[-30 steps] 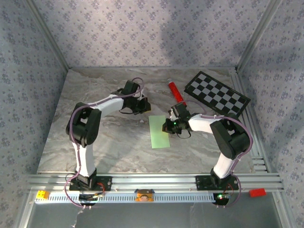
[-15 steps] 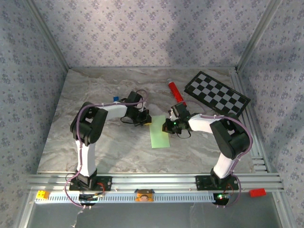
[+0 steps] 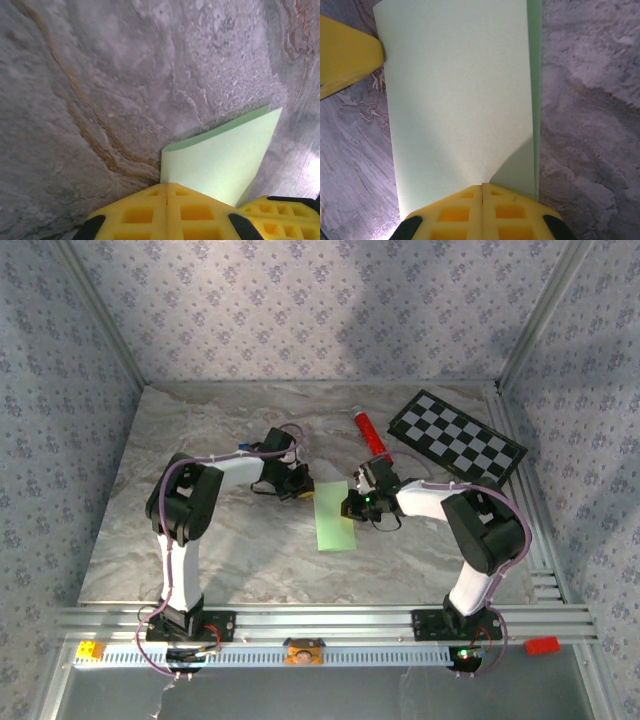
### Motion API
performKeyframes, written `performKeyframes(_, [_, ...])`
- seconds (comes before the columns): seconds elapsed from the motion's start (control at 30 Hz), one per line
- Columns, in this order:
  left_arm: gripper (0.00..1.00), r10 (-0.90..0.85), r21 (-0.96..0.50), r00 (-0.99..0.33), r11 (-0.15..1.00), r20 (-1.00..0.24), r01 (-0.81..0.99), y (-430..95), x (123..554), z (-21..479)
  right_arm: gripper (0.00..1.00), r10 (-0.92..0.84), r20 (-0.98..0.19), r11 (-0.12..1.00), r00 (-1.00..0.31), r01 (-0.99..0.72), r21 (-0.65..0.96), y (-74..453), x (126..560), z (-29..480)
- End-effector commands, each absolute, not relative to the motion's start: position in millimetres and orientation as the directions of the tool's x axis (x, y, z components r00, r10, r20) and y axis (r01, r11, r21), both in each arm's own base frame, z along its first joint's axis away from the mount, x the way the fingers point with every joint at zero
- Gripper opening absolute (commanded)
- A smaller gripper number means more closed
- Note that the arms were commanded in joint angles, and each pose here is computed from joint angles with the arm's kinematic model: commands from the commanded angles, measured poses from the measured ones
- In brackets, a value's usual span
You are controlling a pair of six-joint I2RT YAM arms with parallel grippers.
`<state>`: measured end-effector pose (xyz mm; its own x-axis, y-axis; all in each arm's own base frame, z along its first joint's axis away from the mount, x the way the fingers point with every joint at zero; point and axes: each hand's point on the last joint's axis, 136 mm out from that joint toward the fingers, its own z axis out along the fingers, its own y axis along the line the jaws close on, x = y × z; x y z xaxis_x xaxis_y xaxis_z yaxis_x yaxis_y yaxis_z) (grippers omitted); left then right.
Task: Fold a paper plane with a square sheet of paper (pick it up from the middle)
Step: First fold the square sheet of paper in half at the center of the table.
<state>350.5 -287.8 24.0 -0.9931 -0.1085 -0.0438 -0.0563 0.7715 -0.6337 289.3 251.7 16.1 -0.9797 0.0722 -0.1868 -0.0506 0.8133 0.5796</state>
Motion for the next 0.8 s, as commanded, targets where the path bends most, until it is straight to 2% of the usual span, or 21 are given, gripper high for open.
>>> performKeyframes(0.0, [0.05,-0.110,-0.686,-0.989,0.728,-0.100,-0.012,-295.2,362.0,58.2,0.00,0.063,0.005,0.930,-0.998,0.061,0.363,202.9,238.1,-43.4])
performKeyframes(0.17, [0.06,-0.021,-0.742,-0.989,0.664,-0.147,0.096,-308.6,353.4,88.2,0.00,0.068,0.003,0.931,-0.998,0.064,0.361,202.2,240.4,-41.2])
performKeyframes(0.27, [0.07,0.024,-0.749,-0.987,0.648,-0.160,0.137,-315.6,348.2,89.2,0.00,0.069,0.001,0.929,-0.998,0.065,0.364,202.5,240.9,-40.2])
performKeyframes(0.5, [0.06,0.053,-0.743,-0.992,0.658,-0.116,0.122,-326.9,351.4,61.0,0.00,0.066,0.005,0.930,-0.998,0.063,0.363,202.1,238.5,-43.0])
performKeyframes(0.77, [0.06,0.000,-0.710,-0.995,0.701,-0.098,0.070,-315.6,366.2,23.0,0.00,0.069,0.009,0.931,-0.998,0.067,0.359,199.4,235.0,-46.2])
